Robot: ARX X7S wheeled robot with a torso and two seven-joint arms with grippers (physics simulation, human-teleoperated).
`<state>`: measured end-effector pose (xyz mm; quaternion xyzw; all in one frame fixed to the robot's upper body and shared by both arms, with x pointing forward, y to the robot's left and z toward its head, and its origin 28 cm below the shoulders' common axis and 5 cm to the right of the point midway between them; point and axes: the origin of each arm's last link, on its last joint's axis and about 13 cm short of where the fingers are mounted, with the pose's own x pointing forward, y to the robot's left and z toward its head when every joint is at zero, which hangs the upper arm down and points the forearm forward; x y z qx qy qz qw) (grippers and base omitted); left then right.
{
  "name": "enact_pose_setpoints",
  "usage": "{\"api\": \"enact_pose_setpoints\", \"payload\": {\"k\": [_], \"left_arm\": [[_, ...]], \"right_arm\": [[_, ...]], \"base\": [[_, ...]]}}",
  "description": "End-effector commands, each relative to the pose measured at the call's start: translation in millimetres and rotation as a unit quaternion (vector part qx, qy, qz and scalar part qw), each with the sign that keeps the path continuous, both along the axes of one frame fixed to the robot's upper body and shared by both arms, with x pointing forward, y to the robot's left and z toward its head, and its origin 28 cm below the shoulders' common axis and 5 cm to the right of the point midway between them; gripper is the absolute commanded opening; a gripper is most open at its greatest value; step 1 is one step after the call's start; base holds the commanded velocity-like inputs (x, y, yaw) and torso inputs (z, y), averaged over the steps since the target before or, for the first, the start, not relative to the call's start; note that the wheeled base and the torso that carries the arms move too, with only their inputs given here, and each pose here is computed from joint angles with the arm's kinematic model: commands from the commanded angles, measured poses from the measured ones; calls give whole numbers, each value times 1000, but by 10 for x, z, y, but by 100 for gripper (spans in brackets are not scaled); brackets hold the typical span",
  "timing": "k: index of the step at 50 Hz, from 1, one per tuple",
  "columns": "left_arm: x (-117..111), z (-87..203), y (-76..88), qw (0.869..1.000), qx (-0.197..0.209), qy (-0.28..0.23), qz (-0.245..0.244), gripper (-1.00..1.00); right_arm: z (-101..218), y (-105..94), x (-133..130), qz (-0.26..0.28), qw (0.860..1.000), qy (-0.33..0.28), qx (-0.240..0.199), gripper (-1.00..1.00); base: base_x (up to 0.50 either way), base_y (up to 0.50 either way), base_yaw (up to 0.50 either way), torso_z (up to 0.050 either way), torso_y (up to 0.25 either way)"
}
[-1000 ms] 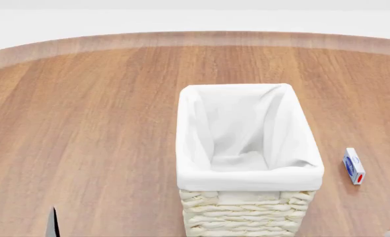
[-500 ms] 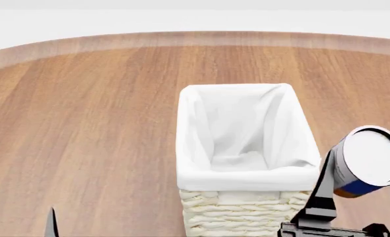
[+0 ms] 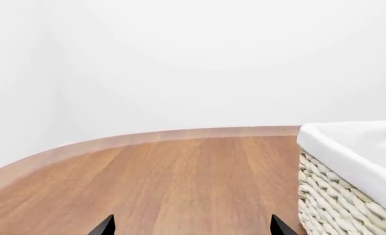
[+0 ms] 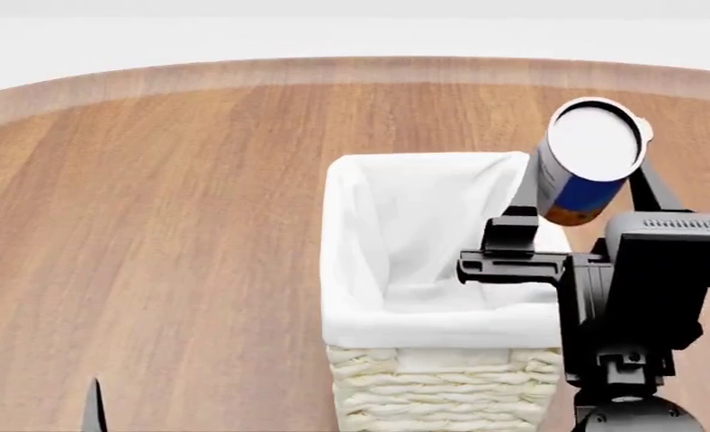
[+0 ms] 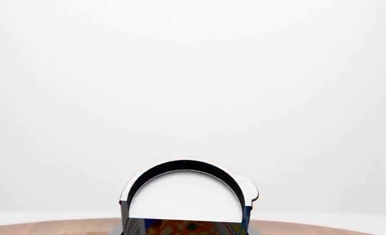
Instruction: Pick up the alphabet soup and put it in the basket.
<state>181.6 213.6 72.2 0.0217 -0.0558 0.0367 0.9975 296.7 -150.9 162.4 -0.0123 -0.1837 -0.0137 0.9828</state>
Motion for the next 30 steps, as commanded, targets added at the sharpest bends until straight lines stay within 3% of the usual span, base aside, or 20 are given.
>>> {"api": "enact_pose_setpoints", "payload": {"k": [1,12,30], "left_arm": [[1,3,1,1000,-1,1,0,100],[4,-7,1,1000,-1,2,1,100],[14,-16,4,1000,-2,3,1,100]], "right_arm": [[203,54,446,10,1000,11,-24,-100],[231,114,868,17,998,46,-37,-100],[308,264,1305,24,993,90,-73,-100]], "base": [[0,0,0,0,0],[0,0,0,0,1],[0,0,0,0,1]]}}
